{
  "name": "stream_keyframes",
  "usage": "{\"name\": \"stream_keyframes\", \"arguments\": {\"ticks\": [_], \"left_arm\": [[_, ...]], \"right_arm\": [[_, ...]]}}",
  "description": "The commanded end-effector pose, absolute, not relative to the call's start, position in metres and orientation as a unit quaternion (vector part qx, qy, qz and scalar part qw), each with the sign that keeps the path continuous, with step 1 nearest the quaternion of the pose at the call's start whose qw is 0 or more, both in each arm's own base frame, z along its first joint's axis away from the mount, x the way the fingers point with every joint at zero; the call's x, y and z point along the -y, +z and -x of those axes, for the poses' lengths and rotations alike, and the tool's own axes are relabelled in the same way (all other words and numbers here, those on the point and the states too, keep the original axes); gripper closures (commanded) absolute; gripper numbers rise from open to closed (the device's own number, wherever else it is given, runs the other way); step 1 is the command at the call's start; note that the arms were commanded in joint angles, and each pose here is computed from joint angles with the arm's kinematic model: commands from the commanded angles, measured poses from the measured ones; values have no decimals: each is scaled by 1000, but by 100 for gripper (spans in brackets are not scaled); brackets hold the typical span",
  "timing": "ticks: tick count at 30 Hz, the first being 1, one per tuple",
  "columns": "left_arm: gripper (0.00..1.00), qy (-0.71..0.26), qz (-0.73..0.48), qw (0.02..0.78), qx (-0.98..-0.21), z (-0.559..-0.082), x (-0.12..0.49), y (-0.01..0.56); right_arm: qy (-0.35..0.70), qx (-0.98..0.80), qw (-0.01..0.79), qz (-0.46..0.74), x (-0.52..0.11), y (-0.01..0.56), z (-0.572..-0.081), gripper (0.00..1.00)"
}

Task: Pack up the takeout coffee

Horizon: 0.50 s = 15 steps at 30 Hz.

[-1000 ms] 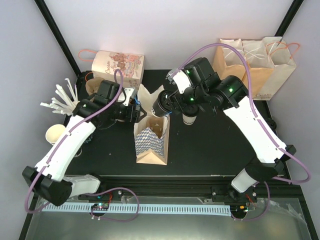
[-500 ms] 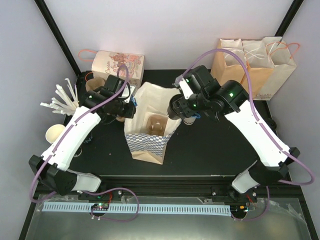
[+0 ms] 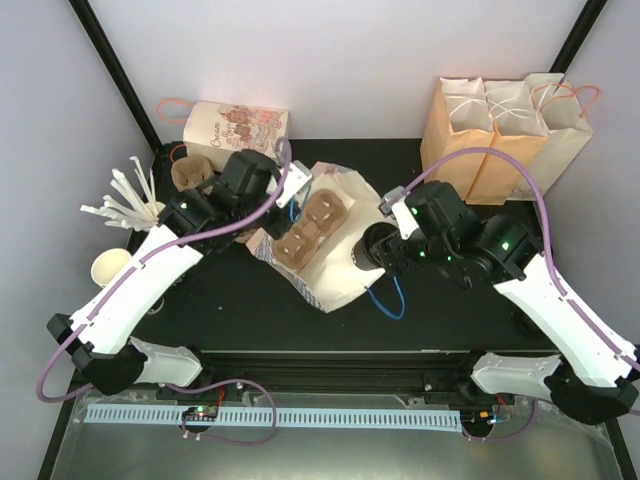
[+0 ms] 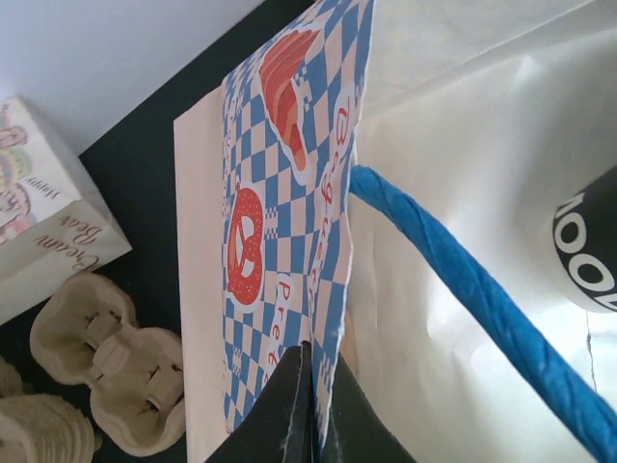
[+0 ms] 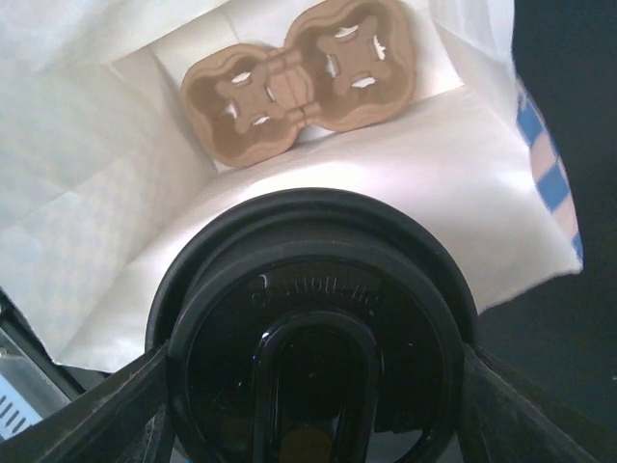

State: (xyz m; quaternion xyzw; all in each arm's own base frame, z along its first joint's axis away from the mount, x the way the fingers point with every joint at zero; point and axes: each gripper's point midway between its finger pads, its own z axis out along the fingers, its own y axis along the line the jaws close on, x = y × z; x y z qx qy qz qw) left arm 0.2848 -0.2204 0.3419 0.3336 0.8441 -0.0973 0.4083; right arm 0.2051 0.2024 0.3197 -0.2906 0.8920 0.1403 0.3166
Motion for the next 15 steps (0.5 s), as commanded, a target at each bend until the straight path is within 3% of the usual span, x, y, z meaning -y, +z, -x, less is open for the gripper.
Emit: {"name": "stream_keyframes", "arguments": {"ticks": [1, 8, 15], "left_arm": [[98, -65, -380, 447, -807, -283, 232, 344], [98, -77, -376, 437, -813, -277, 240, 328], [98, -95, -373, 462, -799, -267, 240, 350]], "right_arm": [[176, -874, 350, 288, -215, 314, -201, 43], [204, -847, 399, 284, -227, 314, -200, 45], [216, -827, 423, 301, -255, 337, -208, 45]]}}
